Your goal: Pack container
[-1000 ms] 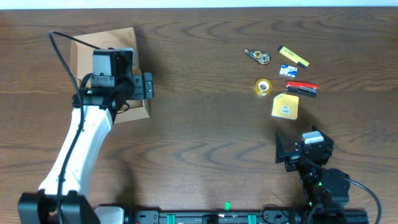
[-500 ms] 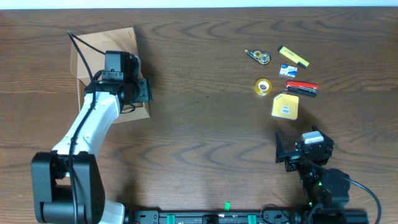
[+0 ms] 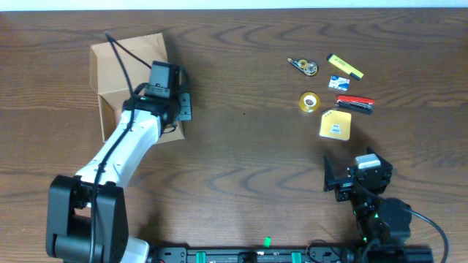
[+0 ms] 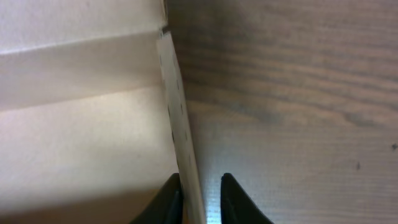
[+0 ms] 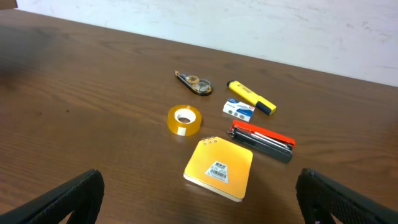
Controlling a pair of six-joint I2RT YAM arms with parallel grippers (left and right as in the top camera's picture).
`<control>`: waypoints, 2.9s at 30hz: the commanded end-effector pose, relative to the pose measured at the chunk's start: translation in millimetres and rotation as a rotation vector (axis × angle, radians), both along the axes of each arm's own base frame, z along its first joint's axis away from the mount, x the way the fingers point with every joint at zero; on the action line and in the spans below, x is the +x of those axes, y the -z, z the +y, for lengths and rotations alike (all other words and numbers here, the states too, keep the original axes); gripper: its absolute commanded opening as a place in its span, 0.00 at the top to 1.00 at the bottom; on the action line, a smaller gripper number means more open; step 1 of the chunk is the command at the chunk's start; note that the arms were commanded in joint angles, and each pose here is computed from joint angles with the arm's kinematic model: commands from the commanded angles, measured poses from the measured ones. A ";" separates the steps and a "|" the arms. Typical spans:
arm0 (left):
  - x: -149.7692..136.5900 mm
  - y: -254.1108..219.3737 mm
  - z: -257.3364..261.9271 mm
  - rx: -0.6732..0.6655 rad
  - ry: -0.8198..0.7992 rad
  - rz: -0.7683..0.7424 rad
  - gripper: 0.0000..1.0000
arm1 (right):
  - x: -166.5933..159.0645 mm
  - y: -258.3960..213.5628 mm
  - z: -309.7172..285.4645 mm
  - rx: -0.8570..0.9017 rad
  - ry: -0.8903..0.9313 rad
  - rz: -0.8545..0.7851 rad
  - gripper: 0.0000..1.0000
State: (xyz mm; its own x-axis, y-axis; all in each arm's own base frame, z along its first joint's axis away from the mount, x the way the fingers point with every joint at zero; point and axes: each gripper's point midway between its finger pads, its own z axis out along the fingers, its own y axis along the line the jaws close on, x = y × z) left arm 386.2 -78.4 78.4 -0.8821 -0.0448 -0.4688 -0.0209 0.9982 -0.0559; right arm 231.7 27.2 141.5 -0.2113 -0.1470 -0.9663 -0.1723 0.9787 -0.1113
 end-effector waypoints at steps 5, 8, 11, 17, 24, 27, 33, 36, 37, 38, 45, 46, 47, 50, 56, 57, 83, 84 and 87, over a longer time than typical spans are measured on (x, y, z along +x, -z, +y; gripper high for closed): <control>-4.4 -2.3 11.7 0.095 -0.013 0.020 0.94 | 0.0 0.8 -1.1 -0.010 0.001 -0.002 0.01; -3.3 -3.6 7.5 0.093 -0.004 0.012 0.94 | -0.1 0.6 -1.1 -0.010 0.001 -0.003 0.01; 0.8 -11.9 -4.2 0.085 0.019 -0.009 0.94 | -0.1 0.6 -1.1 -0.010 0.001 -0.003 0.01; 11.7 -49.6 -50.2 -0.010 0.048 -0.070 0.94 | -0.1 0.6 -1.1 -0.010 0.001 -0.003 0.01; 13.2 -105.2 -127.2 -0.156 0.124 -0.166 0.94 | 0.0 0.8 -1.1 -0.010 0.001 -0.002 0.01; 16.3 -117.4 -152.6 -0.200 0.137 -0.203 0.94 | -0.1 0.6 -1.1 -0.010 0.001 -0.003 0.01; 23.2 -107.9 -209.2 -0.213 0.195 -0.167 0.94 | -0.1 0.6 -1.1 -0.010 0.001 -0.003 0.01; 18.0 -95.3 -227.2 -0.165 0.194 -0.113 0.94 | 0.0 0.8 -1.1 -0.009 0.001 -0.002 0.01; 14.7 -90.9 -228.4 -0.147 0.175 -0.089 0.94 | 0.0 0.8 -1.1 -0.010 0.001 -0.002 0.01; 9.8 -85.8 -228.9 -0.129 0.146 -0.058 0.94 | -0.1 0.6 -1.1 -0.010 0.001 -0.003 0.01; 4.8 -71.7 -231.6 -0.122 0.091 -0.016 0.94 | -0.1 0.6 -1.1 -0.010 0.001 -0.003 0.01; 4.7 -66.8 -235.0 -0.125 0.097 -0.008 0.95 | 0.0 0.8 -1.1 -0.010 0.001 -0.002 0.01; 4.5 -63.8 -236.6 -0.122 0.099 -0.005 0.94 | -0.1 0.6 -1.1 -0.010 0.001 -0.003 0.01; 1.5 -56.1 -241.3 -0.111 0.110 0.006 0.94 | -0.1 0.6 -1.1 -0.010 0.001 -0.003 0.01; -1.3 -54.0 -243.0 -0.107 0.116 0.014 0.94 | 0.0 0.8 -1.1 -0.009 0.001 -0.002 0.01; -1.5 -53.9 -242.9 -0.106 0.116 0.014 0.94 | -0.1 0.6 -1.1 -0.010 0.001 -0.003 0.01; 12.8 -146.9 -130.9 0.283 -0.005 -0.173 0.60 | -0.1 0.6 -1.1 -0.009 0.001 -0.003 0.01; 12.9 -145.3 -118.3 0.302 -0.013 -0.147 0.62 | 0.0 0.8 -1.1 -0.010 0.001 -0.002 0.01; 14.4 -129.5 -93.3 0.278 0.009 -0.033 0.64 | -0.1 0.6 -1.1 -0.010 0.001 -0.003 0.01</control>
